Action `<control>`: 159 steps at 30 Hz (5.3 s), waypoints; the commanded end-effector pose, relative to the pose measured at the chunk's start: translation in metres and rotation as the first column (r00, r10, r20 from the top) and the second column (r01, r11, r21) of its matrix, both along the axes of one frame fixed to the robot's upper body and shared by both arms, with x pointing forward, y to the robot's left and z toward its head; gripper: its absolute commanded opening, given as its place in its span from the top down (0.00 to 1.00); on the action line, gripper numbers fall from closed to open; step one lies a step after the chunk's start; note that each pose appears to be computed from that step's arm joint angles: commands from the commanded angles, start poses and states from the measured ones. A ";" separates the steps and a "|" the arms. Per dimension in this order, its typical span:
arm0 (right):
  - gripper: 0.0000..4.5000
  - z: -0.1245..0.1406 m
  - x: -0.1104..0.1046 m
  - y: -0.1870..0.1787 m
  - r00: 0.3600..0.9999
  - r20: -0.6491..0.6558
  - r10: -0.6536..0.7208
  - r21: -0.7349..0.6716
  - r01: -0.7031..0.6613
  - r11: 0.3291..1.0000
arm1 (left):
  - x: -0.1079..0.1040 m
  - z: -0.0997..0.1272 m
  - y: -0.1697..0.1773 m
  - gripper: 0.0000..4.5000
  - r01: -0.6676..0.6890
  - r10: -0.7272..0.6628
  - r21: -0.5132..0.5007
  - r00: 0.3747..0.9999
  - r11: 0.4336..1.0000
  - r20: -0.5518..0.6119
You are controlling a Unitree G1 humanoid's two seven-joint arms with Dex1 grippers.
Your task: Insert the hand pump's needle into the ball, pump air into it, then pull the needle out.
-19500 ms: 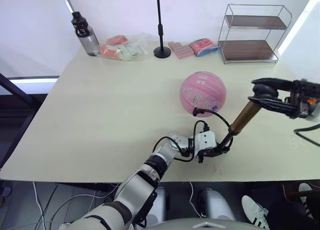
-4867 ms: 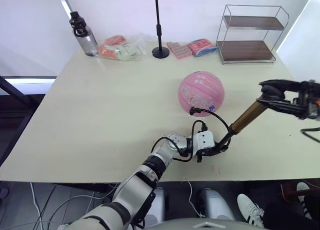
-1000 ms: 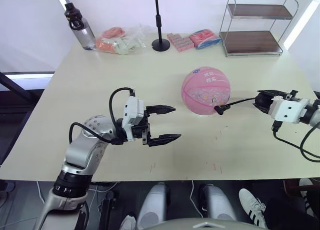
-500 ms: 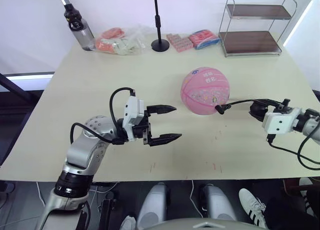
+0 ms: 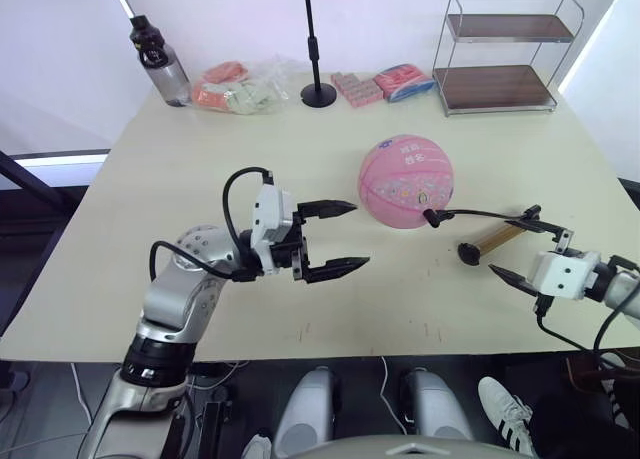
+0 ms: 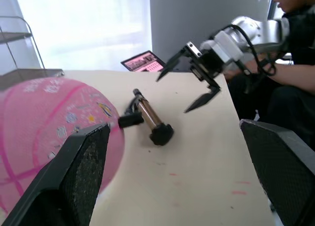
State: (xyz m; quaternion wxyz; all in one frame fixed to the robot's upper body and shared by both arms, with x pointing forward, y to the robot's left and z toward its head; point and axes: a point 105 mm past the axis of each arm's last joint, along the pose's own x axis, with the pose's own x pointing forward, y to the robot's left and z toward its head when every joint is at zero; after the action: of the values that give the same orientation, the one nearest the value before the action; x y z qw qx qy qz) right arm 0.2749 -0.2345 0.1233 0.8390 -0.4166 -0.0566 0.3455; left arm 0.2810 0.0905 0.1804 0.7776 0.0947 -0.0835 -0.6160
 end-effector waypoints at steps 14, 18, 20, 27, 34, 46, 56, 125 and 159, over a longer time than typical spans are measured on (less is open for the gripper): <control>0.01 0.032 -0.050 0.027 0.988 -0.074 0.137 0.687 -0.049 0.725 | 0.068 0.033 -0.038 0.00 -0.219 0.225 -0.071 0.971 0.973 0.081; 0.01 0.028 -0.057 0.027 0.985 -0.078 0.151 0.690 -0.056 0.721 | 0.082 0.043 -0.053 0.00 -0.250 0.258 -0.085 0.961 0.964 0.099; 0.01 0.028 -0.058 0.027 0.986 -0.067 0.152 0.693 -0.064 0.718 | 0.090 0.049 -0.061 0.00 -0.268 0.277 -0.096 0.955 0.959 0.102; 0.01 0.025 -0.060 0.029 0.985 -0.057 0.161 0.691 -0.077 0.719 | 0.112 0.062 -0.076 0.00 -0.353 0.363 -0.113 0.928 0.929 0.085; 0.01 0.023 -0.060 0.032 0.983 -0.053 0.174 0.681 -0.092 0.727 | 0.121 0.063 -0.081 0.00 -0.389 0.395 -0.091 0.916 0.917 0.063; 0.01 0.027 -0.051 0.043 0.982 -0.033 0.187 0.679 -0.115 0.725 | 0.135 0.050 -0.091 0.00 -0.432 0.434 -0.071 0.901 0.899 0.018; 0.01 0.029 -0.032 0.050 0.996 -0.031 0.083 0.610 -0.047 0.791 | 0.146 0.019 -0.095 0.00 -0.469 0.469 0.021 0.882 0.883 -0.045; 0.98 0.006 0.034 0.105 0.995 -0.035 -0.094 0.597 0.097 0.797 | 0.154 -0.036 -0.099 0.00 -0.599 0.599 0.066 0.779 0.798 -0.185; 0.98 -0.004 0.000 0.093 0.985 0.089 -0.151 0.489 0.089 0.868 | 0.153 -0.084 -0.093 0.00 -0.691 0.712 0.171 0.672 0.702 -0.206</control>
State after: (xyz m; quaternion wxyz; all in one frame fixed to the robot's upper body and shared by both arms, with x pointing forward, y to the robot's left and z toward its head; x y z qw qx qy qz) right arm 0.2888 -0.1543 0.0887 0.9494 -0.2062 -0.0889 0.2195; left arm 0.4301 -0.0332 0.1604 0.9392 0.0464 -0.0218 -0.3394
